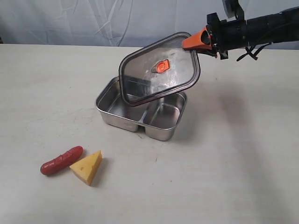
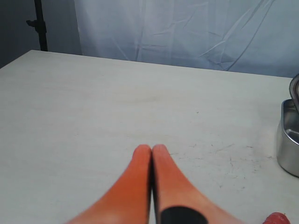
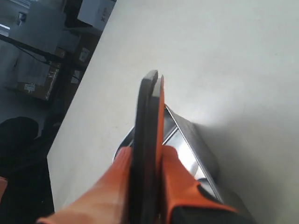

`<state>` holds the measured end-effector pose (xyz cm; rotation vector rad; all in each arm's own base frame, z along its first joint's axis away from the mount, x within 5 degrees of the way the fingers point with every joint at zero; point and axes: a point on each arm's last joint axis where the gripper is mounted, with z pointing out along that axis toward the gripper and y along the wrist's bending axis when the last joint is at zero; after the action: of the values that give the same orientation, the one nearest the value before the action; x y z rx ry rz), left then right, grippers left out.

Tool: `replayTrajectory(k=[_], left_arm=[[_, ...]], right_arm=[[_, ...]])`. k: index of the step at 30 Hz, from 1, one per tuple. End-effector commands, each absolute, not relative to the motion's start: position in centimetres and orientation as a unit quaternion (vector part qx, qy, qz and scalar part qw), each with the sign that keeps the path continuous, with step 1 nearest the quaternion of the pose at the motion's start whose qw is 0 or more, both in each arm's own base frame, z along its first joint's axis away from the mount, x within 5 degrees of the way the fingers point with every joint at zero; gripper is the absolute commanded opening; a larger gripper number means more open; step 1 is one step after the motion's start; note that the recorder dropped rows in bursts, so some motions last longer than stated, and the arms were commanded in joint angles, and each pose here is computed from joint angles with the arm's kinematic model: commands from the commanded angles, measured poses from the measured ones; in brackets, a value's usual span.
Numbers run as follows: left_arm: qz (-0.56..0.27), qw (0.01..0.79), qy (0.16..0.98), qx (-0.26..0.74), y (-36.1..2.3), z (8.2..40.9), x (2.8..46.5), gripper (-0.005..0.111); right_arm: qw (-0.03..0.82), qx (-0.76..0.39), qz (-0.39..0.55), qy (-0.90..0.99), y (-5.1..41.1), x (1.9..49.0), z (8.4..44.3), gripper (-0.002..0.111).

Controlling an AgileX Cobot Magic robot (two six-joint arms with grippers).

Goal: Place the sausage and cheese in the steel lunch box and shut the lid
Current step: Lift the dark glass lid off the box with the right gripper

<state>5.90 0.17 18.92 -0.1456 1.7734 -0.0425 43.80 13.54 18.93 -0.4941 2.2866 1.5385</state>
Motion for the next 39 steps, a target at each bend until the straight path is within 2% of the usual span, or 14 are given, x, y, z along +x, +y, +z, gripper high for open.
replayTrajectory(k=[1, 9, 19, 22, 27, 31, 35, 39], left_arm=[[-0.017, 0.638, 0.767, -0.064, 0.2, 19.0, 5.9, 0.0], [-0.016, 0.638, 0.767, -0.064, 0.2, 19.0, 5.9, 0.0], [-0.016, 0.638, 0.767, -0.064, 0.2, 19.0, 5.9, 0.0], [-0.016, 0.638, 0.767, -0.064, 0.2, 19.0, 5.9, 0.0], [-0.016, 0.638, 0.767, -0.064, 0.2, 19.0, 5.9, 0.0], [-0.016, 0.638, 0.767, -0.064, 0.2, 19.0, 5.9, 0.0], [-0.016, 0.638, 0.767, -0.064, 0.2, 19.0, 5.9, 0.0], [-0.016, 0.638, 0.767, -0.064, 0.2, 19.0, 5.9, 0.0]], right_arm=[[0.162, -0.187, 0.518, 0.819, 13.3, 43.8, 19.5, -0.001], [0.201, -0.179, 0.505, 0.82, 10.6, 43.9, 22.4, -0.001], [0.299, -0.179, 0.458, 0.817, 5.0, 42.2, 30.2, -0.001], [0.312, -0.211, 0.405, 0.833, 4.1, 40.8, 32.1, -0.001], [0.31, -0.294, 0.254, 0.868, 2.9, 38.1, 35.0, -0.001], [0.325, -0.321, 0.197, 0.868, 2.6, 36.1, 37.4, -0.001], [0.318, -0.365, 0.128, 0.866, 3.4, 34.4, 38.7, -0.001], [0.294, -0.419, 0.08, 0.856, 6.1, 33.6, 38.8, -0.001]])
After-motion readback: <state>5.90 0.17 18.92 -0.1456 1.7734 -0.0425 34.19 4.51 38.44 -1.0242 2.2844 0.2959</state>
